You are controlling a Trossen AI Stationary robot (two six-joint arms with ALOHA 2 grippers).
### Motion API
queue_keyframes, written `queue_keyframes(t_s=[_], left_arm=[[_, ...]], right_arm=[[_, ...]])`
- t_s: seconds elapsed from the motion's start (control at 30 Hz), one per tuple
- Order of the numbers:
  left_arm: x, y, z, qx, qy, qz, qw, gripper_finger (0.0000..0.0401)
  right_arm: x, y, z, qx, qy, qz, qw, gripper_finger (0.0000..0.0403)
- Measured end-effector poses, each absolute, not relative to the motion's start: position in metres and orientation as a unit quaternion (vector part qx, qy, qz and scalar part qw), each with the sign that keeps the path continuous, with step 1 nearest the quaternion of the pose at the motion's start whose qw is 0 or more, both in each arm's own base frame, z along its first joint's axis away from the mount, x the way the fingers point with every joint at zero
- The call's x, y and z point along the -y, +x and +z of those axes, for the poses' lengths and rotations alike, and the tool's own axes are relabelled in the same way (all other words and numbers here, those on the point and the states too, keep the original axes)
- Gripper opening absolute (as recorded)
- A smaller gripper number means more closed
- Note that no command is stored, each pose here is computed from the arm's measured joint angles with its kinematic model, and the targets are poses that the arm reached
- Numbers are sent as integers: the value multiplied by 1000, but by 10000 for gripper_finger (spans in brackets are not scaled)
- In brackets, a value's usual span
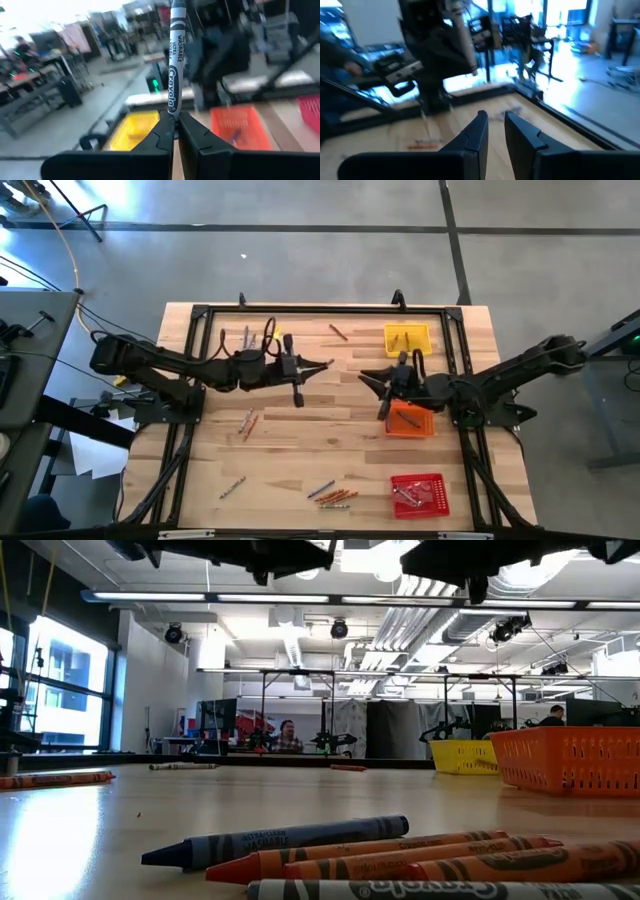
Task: Sort crayons
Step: Put the gray crayon into the red bin
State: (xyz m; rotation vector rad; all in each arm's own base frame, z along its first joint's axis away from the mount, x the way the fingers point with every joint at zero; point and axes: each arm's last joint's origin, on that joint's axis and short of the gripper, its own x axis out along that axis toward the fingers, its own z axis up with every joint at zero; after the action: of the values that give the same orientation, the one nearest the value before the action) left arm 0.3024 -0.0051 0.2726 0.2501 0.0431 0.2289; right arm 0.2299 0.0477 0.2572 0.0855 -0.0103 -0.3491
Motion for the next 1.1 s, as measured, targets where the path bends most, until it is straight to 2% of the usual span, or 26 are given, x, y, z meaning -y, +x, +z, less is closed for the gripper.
queue_keyframes(t_s=[0.2,0.53,0.63,0.9,1.1], left_arm=[[7,307,267,-14,90,127,988,0],[12,315,255,-28,82,119,989,0],[16,315,254,-30,85,113,990,0],[21,315,254,-27,90,105,990,0],[21,315,254,-24,80,105,991,0]], right_arm=[[-55,249,259,40,31,-128,991,58],[-60,266,268,35,-15,-123,992,62],[-60,266,266,22,-20,-123,992,82],[-53,267,266,21,-16,-151,988,166],[-44,269,266,28,32,-153,987,185]])
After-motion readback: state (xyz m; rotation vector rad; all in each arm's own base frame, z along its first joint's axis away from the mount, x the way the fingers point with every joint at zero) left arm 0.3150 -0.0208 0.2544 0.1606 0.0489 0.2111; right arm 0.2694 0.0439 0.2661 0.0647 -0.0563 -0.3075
